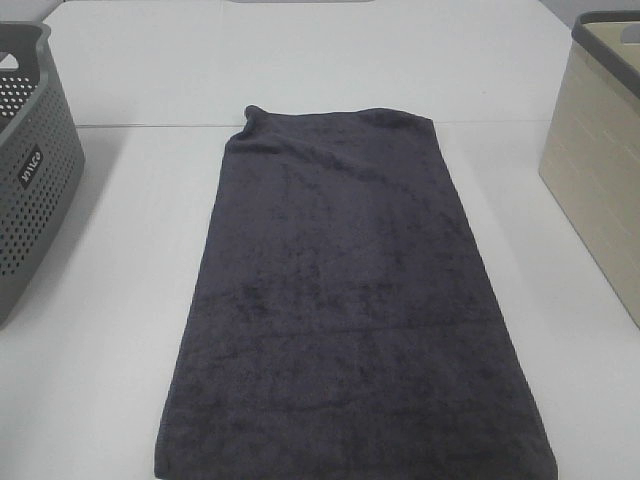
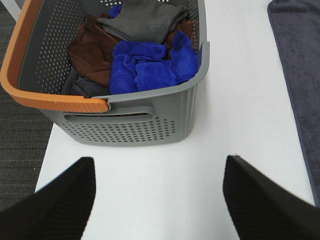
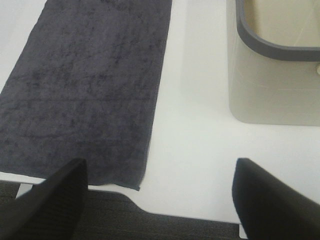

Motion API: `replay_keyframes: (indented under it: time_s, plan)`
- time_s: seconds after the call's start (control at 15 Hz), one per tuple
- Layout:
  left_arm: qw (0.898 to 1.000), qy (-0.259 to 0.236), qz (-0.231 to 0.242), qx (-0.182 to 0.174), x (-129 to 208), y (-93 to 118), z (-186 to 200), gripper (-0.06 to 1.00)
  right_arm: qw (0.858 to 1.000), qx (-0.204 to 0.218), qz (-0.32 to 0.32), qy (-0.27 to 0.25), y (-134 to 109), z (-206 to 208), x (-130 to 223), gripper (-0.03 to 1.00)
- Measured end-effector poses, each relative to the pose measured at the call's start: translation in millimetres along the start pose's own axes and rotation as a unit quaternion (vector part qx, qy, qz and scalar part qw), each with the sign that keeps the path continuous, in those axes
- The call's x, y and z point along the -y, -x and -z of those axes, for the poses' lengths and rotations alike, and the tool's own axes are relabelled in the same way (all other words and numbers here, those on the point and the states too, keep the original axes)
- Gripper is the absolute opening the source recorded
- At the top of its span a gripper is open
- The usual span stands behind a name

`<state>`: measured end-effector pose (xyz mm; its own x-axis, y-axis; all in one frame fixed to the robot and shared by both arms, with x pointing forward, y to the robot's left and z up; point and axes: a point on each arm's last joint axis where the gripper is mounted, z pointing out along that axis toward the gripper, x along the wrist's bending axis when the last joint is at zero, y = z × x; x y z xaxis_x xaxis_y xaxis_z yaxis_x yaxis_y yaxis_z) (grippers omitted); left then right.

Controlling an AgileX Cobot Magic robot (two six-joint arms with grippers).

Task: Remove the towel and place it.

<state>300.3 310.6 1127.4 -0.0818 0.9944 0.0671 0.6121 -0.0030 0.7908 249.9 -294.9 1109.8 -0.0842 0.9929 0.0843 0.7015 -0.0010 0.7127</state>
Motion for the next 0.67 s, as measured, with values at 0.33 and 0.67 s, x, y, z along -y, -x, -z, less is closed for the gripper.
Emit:
replay_keyframes:
  time_s: [0.33, 0.67]
  plan:
    - [0.996, 0.083, 0.013, 0.002, 67.7, 2.0, 7.4, 0.67, 0.999, 0.008, 0.029, 0.012, 7.0, -18.6, 51.3, 0.76]
    - [0.993, 0.110, 0.045, 0.022, 96.8, 5.6, 12.1, 0.67, 0.995, 0.008, 0.079, 0.054, 8.6, -19.2, 68.7, 0.76]
